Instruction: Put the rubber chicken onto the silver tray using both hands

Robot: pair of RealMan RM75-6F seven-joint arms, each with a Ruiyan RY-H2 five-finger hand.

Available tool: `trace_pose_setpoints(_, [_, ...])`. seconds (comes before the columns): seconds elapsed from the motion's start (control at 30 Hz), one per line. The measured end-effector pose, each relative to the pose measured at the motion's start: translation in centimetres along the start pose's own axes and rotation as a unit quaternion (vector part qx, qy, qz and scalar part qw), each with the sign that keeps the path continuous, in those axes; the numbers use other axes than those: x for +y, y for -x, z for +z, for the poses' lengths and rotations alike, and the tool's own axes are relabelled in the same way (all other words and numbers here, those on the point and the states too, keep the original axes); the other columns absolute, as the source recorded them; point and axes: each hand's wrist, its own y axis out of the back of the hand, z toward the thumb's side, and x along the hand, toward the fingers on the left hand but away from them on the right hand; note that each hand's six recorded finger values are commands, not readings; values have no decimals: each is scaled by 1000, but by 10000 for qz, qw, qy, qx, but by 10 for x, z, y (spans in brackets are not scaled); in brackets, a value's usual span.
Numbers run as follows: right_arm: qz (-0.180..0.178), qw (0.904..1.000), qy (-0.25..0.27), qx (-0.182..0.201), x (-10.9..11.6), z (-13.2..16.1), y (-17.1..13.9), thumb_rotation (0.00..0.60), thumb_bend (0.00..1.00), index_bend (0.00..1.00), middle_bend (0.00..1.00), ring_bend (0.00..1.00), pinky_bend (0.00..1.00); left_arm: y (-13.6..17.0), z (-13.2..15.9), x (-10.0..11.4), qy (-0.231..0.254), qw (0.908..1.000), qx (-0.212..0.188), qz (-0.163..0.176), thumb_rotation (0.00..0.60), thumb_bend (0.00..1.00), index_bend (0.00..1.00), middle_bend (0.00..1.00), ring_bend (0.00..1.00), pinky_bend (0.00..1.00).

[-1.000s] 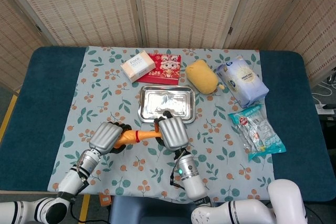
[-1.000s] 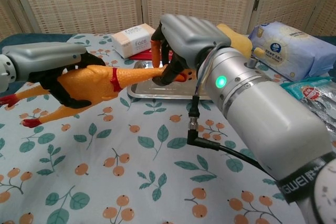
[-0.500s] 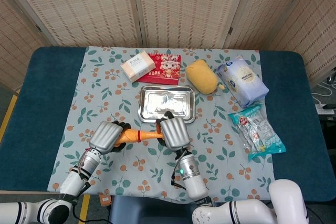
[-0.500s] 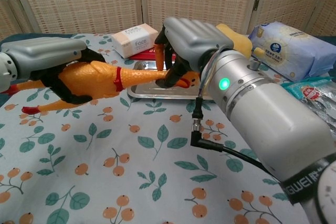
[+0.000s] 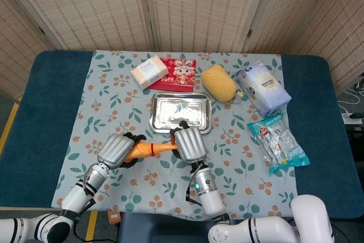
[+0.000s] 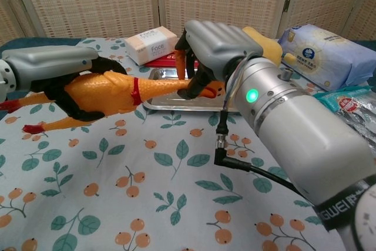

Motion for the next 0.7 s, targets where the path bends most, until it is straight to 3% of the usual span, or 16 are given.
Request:
trace_pose_setpoints(0.17, [6, 10000, -39, -27, -1, -1, 1, 600, 368, 929, 705, 826, 1000, 5, -3, 0, 126, 9993, 38, -347, 600, 305, 0, 0, 0, 21])
trace_pose_setpoints(0.4, [-7, 10000, -66, -39, -2, -3, 1, 600, 367, 929, 705, 826, 1000, 4, -1, 5, 651, 9966, 14, -510, 600, 292, 0, 0, 0, 13])
trace_pose_setpoints(0.53, [-49, 10000, -4, -25, 1, -3, 1, 600, 367, 929, 705, 826, 1000, 2, -6, 8, 598, 9969, 22, -504, 600, 292, 0, 0, 0, 24])
trace_pose_setpoints(0.6, [-73, 10000, 8, -3, 2, -2, 0, 600, 367, 929, 705, 826, 1000, 1, -7, 8, 564, 9973, 36, -463, 600, 294, 3, 1, 2, 83])
trace_pose_setpoints(0.7, [-82, 10000, 31, 19, 3, -1, -1, 600, 367, 929, 705, 826, 1000, -2, -8, 11, 518, 9982, 85, -279, 600, 367, 251, 202, 164, 332])
